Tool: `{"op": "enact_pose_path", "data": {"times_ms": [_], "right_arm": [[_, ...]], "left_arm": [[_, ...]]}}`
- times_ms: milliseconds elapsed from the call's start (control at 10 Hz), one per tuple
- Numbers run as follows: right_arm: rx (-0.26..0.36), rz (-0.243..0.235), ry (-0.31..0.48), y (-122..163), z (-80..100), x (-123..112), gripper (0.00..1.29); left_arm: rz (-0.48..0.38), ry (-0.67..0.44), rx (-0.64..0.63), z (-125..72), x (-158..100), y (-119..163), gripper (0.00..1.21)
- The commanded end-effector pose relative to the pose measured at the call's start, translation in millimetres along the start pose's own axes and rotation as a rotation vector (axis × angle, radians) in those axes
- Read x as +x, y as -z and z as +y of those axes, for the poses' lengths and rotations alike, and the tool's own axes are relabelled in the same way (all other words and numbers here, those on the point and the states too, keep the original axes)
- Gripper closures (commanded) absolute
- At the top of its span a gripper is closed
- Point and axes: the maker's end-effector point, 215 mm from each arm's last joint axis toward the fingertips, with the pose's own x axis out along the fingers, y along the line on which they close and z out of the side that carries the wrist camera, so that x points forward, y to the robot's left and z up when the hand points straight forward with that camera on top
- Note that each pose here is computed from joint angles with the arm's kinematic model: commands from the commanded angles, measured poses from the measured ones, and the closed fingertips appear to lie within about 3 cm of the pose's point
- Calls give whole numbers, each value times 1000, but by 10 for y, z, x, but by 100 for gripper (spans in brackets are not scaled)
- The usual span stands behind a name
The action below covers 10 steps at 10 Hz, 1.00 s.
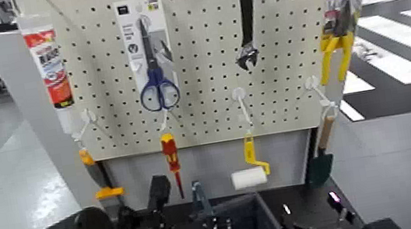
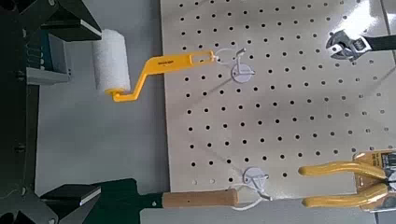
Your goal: Place the crate on the table.
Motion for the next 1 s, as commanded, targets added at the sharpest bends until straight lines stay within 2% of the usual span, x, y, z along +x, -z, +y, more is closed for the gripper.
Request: {"op": "enact_pose_path", "data": {"times_ms": [100,300,600,1000], "right_arm": [[0,4,0,6,0,2,14],[1,4,1,-3,-7,6,14],[0,6,0,-1,-11,1,14],[0,7,3,-6,-31,5,14]], "left_arm": [[-58,-39,77,-65,36,-59,45],[-125,-107,123,-57,21,-74,45],[-225,-187,165,-46,-150,-111,30],[-388,-402,363,3,-513,-363,30]]}}
